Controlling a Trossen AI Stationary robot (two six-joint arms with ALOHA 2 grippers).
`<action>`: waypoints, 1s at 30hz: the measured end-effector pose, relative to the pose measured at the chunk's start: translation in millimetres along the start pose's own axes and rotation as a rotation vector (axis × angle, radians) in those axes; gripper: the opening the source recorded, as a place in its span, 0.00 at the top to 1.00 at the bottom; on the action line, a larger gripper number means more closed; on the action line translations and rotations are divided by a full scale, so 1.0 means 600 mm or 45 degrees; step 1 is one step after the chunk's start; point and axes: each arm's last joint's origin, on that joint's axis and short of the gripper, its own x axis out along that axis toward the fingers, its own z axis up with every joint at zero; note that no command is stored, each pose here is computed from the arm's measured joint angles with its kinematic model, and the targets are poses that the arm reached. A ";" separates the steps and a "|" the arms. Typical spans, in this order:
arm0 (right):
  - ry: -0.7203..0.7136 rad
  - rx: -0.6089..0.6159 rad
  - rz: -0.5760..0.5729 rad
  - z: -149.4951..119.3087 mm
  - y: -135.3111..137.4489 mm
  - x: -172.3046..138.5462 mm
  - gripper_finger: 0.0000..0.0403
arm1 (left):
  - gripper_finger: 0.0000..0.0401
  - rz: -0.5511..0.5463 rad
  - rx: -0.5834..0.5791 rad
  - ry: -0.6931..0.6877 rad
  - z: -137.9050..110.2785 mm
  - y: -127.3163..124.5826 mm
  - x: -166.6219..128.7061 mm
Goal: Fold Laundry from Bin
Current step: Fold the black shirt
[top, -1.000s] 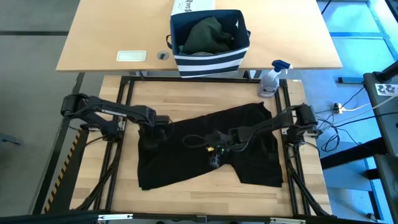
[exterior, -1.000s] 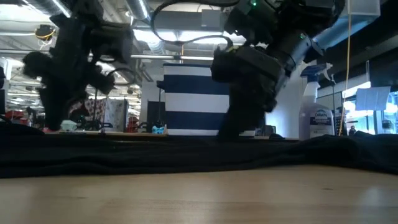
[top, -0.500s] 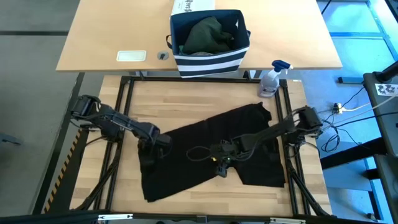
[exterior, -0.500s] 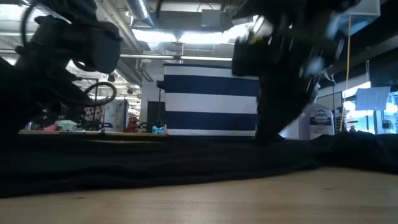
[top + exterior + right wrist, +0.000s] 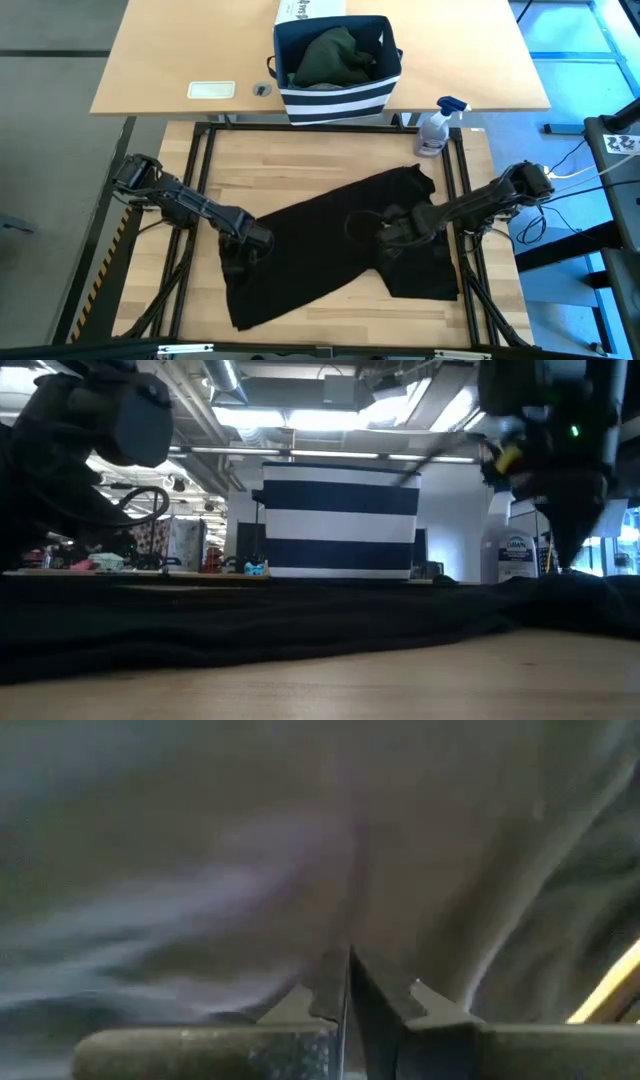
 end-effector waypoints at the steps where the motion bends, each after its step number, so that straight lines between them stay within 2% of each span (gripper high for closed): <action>1: 0.042 0.020 -0.001 -0.004 -0.005 0.013 0.95 | 0.93 -0.013 0.005 0.008 -0.001 -0.002 0.000; 5: 0.118 0.094 0.065 -0.009 -0.024 0.070 0.95 | 0.93 -0.037 0.015 0.029 -0.005 -0.008 0.002; 9: 0.150 0.168 0.089 -0.002 -0.049 0.099 0.95 | 0.93 -0.060 0.000 0.051 -0.010 -0.016 0.004; 12: 0.153 0.193 0.070 0.019 -0.067 0.104 0.95 | 0.93 -0.086 0.011 0.067 -0.013 -0.022 0.005; 16: 0.047 0.197 0.022 0.068 -0.091 0.104 0.95 | 0.93 -0.138 0.032 0.037 -0.011 -0.032 0.007; 22: -0.015 0.238 0.057 0.132 -0.141 0.108 0.95 | 0.93 -0.262 0.073 -0.060 0.001 -0.052 0.007; 30: -0.133 0.243 0.119 0.176 -0.187 0.118 0.95 | 0.93 -0.412 0.186 -0.140 0.006 -0.079 0.005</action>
